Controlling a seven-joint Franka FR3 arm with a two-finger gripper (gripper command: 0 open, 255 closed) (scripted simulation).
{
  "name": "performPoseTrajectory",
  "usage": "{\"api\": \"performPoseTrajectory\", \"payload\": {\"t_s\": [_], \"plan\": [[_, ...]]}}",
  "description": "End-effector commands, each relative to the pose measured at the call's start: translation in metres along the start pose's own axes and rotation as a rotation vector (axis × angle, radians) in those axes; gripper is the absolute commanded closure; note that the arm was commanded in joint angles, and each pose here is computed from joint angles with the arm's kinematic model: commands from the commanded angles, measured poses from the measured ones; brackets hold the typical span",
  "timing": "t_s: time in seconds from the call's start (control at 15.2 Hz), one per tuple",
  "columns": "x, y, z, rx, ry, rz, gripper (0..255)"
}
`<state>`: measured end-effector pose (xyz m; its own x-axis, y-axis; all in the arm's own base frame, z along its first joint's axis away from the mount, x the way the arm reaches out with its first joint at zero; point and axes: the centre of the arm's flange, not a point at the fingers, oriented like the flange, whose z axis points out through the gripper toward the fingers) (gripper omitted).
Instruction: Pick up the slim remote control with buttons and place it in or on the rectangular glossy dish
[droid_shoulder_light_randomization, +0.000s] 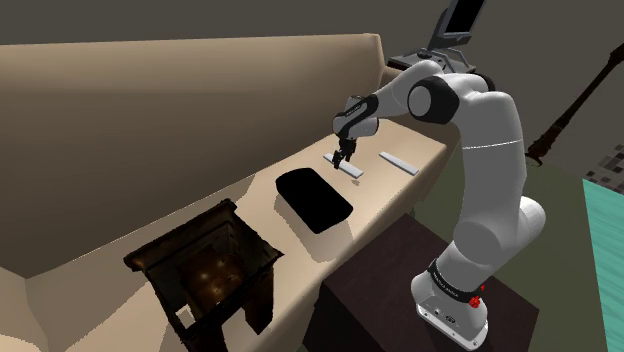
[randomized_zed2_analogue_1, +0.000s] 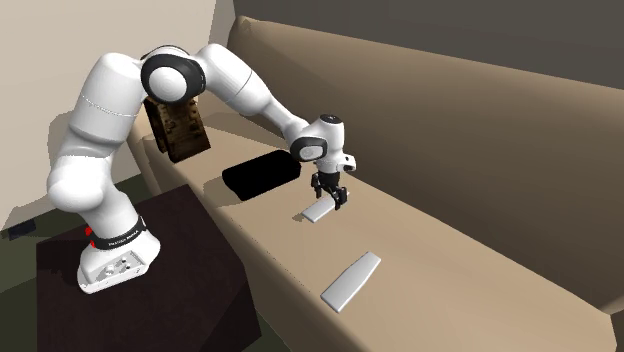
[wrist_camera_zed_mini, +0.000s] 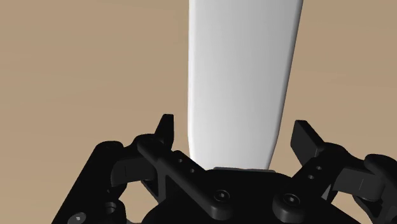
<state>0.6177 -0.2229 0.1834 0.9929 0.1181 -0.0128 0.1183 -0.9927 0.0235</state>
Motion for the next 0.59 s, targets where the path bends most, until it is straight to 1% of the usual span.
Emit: {"api": "performPoseTrajectory", "payload": {"t_s": [0.0, 0.13, 0.2, 0.53], "plan": [[0.0000, 0.0000, 0.0001, 0.000, 0.000, 0.000, 0], [0.0000, 0.0000, 0.0001, 0.000, 0.000, 0.000, 0], [0.0000, 0.0000, 0.0001, 0.000, 0.000, 0.000, 255], [0.0000, 0.0000, 0.0000, 0.000, 0.000, 0.000, 255]]}}
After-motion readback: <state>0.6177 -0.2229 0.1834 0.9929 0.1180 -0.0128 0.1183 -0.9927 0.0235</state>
